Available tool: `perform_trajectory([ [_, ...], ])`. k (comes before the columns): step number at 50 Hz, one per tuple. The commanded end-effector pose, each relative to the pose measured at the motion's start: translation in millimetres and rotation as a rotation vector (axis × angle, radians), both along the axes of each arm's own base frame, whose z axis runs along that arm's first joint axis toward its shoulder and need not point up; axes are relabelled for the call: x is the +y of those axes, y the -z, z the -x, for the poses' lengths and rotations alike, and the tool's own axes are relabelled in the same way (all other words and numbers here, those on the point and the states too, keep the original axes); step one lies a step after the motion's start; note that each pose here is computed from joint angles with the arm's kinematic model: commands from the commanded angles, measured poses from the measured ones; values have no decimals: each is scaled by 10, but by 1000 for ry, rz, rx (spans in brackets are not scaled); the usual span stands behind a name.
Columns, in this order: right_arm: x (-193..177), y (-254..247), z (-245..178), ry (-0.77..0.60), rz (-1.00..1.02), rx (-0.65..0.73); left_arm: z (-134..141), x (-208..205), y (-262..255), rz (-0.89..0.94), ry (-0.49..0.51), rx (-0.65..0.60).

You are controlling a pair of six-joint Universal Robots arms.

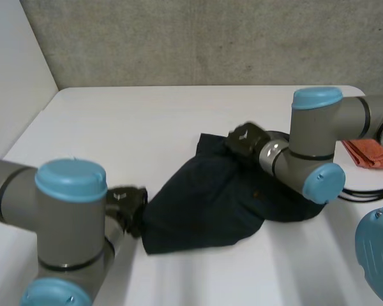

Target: Fold the laundry.

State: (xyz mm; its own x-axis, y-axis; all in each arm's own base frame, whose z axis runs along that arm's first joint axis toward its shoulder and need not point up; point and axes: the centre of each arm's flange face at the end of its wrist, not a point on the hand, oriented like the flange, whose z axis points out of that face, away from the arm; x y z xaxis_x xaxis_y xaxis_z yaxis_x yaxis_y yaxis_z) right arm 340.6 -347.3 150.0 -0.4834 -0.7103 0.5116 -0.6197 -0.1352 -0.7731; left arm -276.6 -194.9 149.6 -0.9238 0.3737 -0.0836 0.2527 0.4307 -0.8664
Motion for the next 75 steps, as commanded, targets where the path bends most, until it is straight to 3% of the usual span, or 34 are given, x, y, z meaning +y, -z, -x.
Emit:
perform_trajectory([
  [1, -406, -843, -76, 118, 368, -186, 199, -653, -624, 271, -42, 90],
  [6, -548, -1568, -111, 144, 660, -348, 162, -1263, -1370, 635, -106, 122],
  [7, -551, -1696, -111, 152, 707, -376, 188, -1357, -1660, 779, -121, 142],
  [14, -419, -2510, -15, 189, 969, -540, 222, -1332, -2559, 1267, -206, 252],
  [16, -359, -2584, 2, 184, 975, -548, 213, -1315, -2602, 1298, -214, 271],
  [22, -332, -2358, 12, 157, 873, -510, 230, -1324, -2136, 1171, -176, 189],
  [26, -286, -1913, -26, 58, 729, -432, 182, -1322, -1691, 1044, -153, 106],
  [30, -138, -1197, -6, 9, 468, -295, 146, -1265, -1179, 881, -112, 9],
  [36, 228, -566, 169, 19, 105, -96, 35, -965, -368, 541, -14, -173],
  [40, 449, -449, 279, 22, -38, -23, -70, -746, -370, 459, 9, -213],
  [47, 960, -815, 532, 19, -159, 58, -249, -335, -847, 482, 22, -211],
  [51, 1309, -923, 787, -12, -229, 195, -370, 42, -993, 415, 120, -282],
  [53, 1499, -936, 932, -45, -245, 284, -427, 248, -955, 342, 221, -352],
  [55, 1608, -934, 1011, -73, -254, 332, -464, 412, -875, 260, 311, -397],
  [58, 1670, -906, 1130, -77, -247, 374, -467, 504, -814, 208, 365, -406],
  [66, 1625, -616, 1199, -46, -307, 400, -349, 355, -560, 179, 389, -412],
  [71, 1458, -406, 1208, 8, -301, 439, -149, 33, -425, 248, 374, -388],
  [75, 1224, -454, 1166, 87, -184, 392, 64, -304, -388, 364, 347, -347],
])
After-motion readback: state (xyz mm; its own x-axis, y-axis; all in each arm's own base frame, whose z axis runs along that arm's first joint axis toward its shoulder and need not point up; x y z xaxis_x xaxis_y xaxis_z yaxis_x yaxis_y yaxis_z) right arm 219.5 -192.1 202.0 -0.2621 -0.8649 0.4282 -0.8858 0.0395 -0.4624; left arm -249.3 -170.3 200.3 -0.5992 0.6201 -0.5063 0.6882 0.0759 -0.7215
